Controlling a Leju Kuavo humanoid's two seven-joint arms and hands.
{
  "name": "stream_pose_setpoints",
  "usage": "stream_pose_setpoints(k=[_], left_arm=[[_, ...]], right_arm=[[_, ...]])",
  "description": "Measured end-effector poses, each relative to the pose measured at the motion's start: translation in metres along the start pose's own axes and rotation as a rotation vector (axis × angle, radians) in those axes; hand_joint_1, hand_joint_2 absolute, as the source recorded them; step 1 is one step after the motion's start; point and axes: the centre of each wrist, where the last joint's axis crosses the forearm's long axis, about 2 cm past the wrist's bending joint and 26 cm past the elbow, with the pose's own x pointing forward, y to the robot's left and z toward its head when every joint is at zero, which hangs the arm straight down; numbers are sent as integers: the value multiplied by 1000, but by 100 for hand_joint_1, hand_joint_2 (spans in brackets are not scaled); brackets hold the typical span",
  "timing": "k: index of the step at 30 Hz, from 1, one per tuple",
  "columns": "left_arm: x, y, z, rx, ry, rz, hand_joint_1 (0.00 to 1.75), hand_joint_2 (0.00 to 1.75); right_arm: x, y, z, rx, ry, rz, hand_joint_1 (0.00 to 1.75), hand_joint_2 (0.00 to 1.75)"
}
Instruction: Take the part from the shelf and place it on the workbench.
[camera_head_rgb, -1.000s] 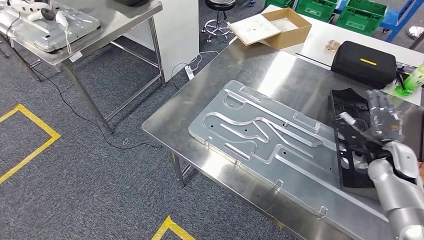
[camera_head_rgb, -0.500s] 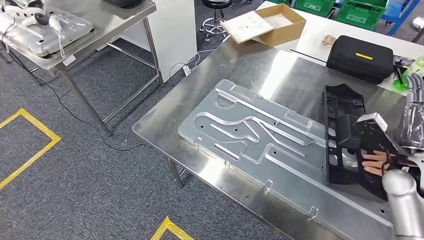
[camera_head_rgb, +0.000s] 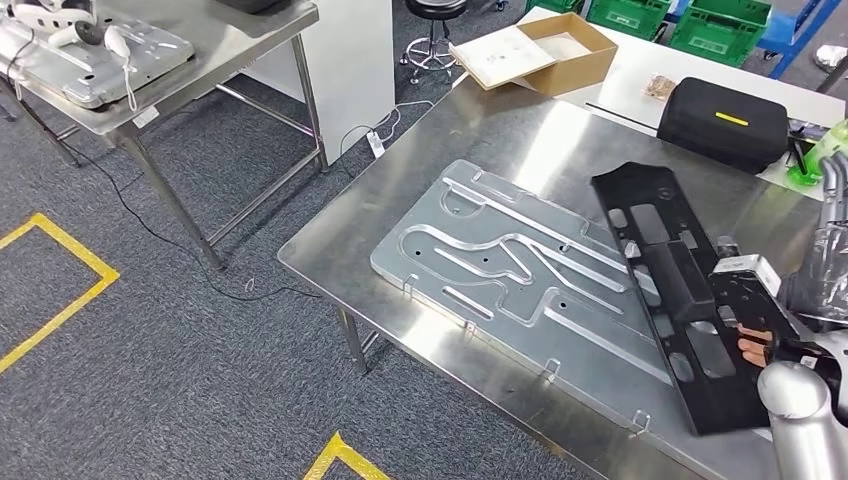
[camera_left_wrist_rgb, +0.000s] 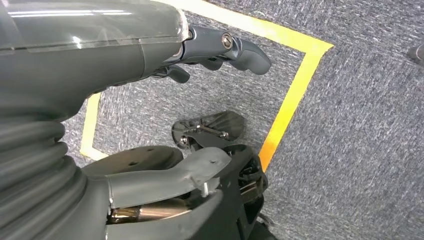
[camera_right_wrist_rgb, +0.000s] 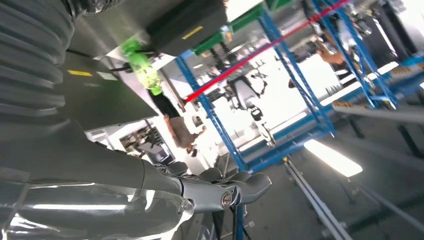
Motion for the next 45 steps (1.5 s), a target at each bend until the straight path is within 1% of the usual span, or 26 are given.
stream_pose_setpoints(k=[1, 5, 9, 14, 21, 24, 32, 40, 45], left_arm=[[0, 0, 0, 1, -1, 1, 0, 0], [0, 1, 0, 2, -1, -1, 0, 0], [0, 2, 0, 2, 0, -7, 0, 0], [-1, 1, 1, 1, 3, -6, 0, 0], [0, 1, 0, -4, 3, -14, 0, 0], [1, 1, -1, -9, 1, -19, 0, 0], [2, 1, -1, -13, 1, -22, 0, 0], [3, 0, -2, -15, 6, -24, 0, 0], [2, -1, -2, -16, 11, -24, 0, 0]], right_arm=[[3, -1, 0, -11, -9, -9, 0, 175], [12, -6, 1, -31, -23, -44, 0, 0], [15, -8, 2, -38, -32, -100, 0, 0], [24, -5, 17, -57, -40, -148, 0, 0], [36, -2, 30, -137, -73, -184, 0, 0], [40, -1, 34, -148, -73, -192, 0, 0], [39, 1, 35, -136, -51, -208, 0, 0], [40, 4, 21, -166, -26, -244, 0, 0], [40, 6, 18, -169, -20, -246, 0, 0]])
